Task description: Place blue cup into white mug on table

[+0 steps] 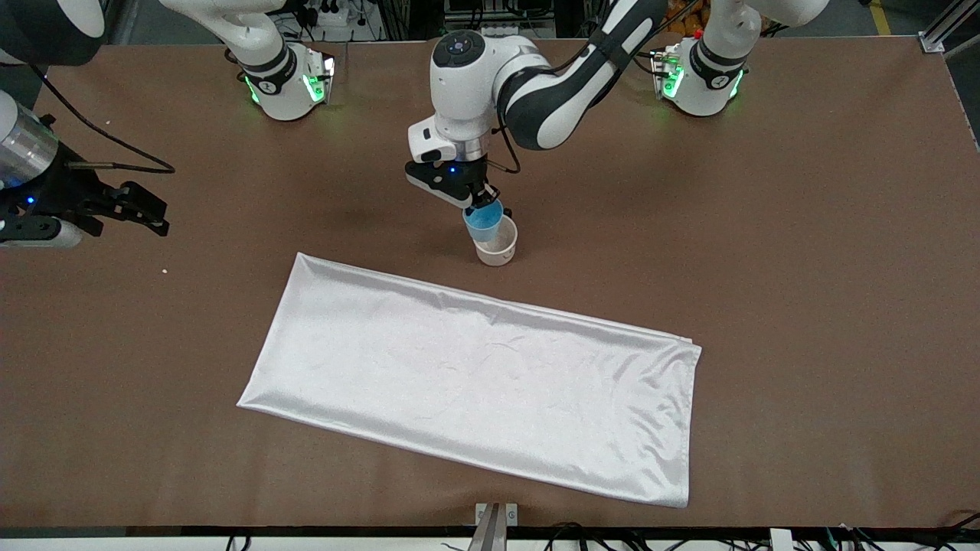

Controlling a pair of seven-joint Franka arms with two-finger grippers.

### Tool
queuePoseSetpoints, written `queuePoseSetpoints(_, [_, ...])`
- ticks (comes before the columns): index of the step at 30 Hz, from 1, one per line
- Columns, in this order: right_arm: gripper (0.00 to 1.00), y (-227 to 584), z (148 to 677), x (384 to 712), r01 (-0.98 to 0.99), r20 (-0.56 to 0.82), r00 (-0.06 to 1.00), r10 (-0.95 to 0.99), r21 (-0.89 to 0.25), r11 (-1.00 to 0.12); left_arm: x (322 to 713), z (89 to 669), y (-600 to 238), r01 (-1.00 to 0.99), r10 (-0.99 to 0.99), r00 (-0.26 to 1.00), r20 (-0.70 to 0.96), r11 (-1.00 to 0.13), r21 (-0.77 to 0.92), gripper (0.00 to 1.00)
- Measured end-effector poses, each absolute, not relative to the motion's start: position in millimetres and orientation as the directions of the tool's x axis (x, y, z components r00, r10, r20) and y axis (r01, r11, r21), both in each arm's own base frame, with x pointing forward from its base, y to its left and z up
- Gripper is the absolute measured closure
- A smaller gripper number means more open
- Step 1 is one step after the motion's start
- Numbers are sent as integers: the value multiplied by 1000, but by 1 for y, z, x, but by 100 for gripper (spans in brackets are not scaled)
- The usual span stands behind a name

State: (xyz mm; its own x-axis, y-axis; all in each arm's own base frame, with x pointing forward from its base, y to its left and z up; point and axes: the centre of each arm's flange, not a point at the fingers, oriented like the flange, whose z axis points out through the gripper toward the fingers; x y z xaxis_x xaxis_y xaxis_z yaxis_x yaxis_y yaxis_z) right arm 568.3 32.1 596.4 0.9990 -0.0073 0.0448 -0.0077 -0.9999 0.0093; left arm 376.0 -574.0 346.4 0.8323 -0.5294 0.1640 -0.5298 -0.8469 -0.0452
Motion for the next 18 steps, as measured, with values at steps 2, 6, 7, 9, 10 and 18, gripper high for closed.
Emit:
queuePoseSetpoints(2, [0, 32, 596, 571, -7, 46, 999, -7, 9, -1000, 375, 344, -574, -532, -531, 831, 166, -846, -43, 96])
queuePoseSetpoints(6, [0, 32, 597, 577, -7, 53, 999, -7, 7, -1000, 372, 336, -572, -536, -535, 829, 164, -843, -40, 96])
queuePoseSetpoints(7, [0, 32, 598, 579, -7, 56, 998, -7, 6, -1000, 371, 335, -572, -537, -536, 828, 163, -843, -40, 96])
queuePoseSetpoints(9, [0, 31, 601, 582, -8, 63, 998, -8, 5, -1000, 370, 332, -571, -538, -537, 828, 161, -842, -40, 96])
queuePoseSetpoints(10, [0, 31, 602, 584, -8, 66, 998, -8, 5, -1000, 370, 331, -571, -539, -538, 828, 159, -841, -41, 96])
queuePoseSetpoints(18, [0, 21, 607, 583, -13, 50, 999, -13, 7, -1000, 367, 323, -568, -550, -550, 819, 160, -834, -51, 96])
